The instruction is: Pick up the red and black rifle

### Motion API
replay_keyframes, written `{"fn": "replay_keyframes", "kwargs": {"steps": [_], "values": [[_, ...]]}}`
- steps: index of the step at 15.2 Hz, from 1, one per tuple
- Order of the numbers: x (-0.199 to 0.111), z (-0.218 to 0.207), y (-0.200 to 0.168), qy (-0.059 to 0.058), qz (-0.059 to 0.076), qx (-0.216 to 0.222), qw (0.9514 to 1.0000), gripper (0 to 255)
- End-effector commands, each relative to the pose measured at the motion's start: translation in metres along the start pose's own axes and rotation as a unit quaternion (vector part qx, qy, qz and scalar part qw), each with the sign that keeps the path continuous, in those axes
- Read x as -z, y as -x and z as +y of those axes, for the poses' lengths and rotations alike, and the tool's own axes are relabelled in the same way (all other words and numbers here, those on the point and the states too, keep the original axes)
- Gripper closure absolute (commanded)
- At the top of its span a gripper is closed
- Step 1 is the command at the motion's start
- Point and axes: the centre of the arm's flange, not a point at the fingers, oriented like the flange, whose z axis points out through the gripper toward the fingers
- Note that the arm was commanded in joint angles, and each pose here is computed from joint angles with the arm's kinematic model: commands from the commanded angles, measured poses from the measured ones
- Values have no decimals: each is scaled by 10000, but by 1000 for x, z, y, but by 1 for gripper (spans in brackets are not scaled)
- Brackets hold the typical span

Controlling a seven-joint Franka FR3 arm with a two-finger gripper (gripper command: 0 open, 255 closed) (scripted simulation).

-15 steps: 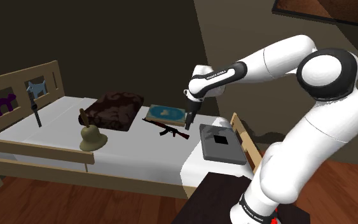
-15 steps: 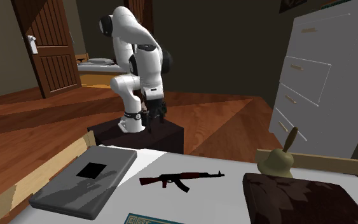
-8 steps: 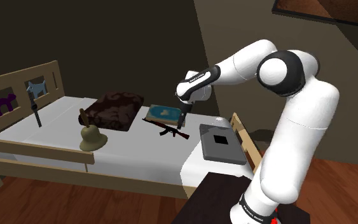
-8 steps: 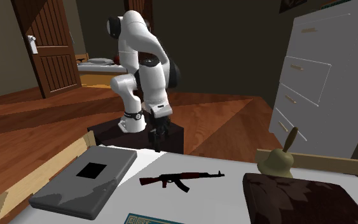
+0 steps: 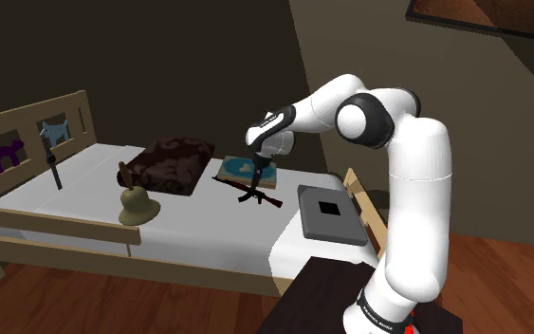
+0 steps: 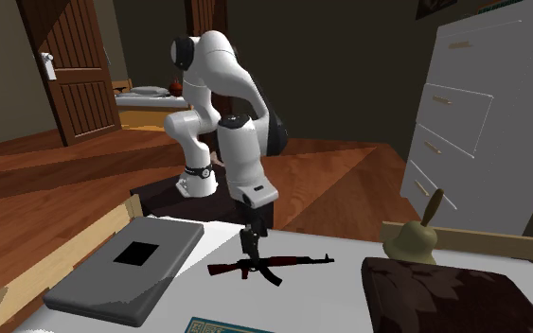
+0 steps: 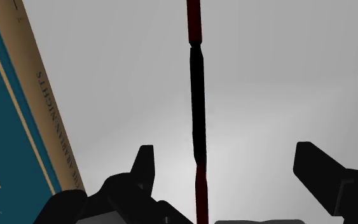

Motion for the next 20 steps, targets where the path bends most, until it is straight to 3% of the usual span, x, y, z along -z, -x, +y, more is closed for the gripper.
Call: {"fn": "replay_keyframes", "kwargs": {"steps": [1, 10, 11, 20], "values": [[-10, 10, -14, 12, 70, 149, 9999, 0], [-50, 11, -8, 12, 70, 149, 9999, 0], [-50, 11, -7, 12, 70, 148, 9999, 255], [-50, 11, -8, 12, 70, 149, 9999, 255]]}}
